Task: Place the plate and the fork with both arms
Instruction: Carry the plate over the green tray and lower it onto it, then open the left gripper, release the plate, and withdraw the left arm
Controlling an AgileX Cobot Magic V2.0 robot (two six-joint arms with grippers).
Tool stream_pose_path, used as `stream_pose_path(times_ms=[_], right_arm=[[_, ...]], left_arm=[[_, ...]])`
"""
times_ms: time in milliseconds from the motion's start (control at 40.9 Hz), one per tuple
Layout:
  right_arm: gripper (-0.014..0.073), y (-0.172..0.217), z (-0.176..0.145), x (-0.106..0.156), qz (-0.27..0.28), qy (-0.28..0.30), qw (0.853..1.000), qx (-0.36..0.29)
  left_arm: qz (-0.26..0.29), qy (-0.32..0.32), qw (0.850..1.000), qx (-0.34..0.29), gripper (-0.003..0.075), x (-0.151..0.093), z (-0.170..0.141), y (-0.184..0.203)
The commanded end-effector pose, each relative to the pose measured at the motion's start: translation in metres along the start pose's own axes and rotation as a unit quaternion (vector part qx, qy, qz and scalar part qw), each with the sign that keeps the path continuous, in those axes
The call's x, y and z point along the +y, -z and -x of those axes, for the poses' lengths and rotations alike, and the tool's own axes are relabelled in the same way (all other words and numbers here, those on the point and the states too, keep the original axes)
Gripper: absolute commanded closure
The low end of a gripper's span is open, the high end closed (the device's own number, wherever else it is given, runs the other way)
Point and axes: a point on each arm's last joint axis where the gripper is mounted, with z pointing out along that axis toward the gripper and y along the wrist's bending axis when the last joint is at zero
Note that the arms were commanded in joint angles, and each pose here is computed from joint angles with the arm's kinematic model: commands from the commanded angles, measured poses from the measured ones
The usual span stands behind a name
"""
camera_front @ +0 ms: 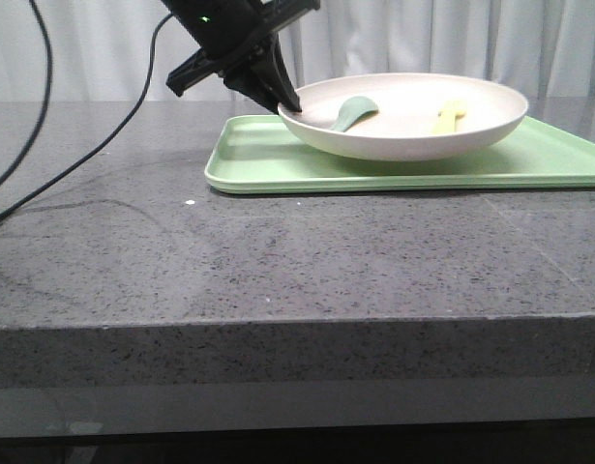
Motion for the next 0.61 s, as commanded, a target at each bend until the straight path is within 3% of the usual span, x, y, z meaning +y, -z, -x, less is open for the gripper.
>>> stream_pose_path(times_ms=[0, 587], right_arm=[[-0.0006, 0.0015, 0.0161, 0.002, 0.006, 0.005, 0.999, -0.048], [-0.0006, 0.0015, 0.0161, 0.002, 0.006, 0.005, 0.999, -0.048]], left_arm=[[-0.038, 0.02, 0.996, -0.073, 0.0738, -0.0279, 0.017, 0.0363], [-0.037, 0.053, 0.994, -0.085, 0.0736, -0.0276, 0.0188, 0.0329]])
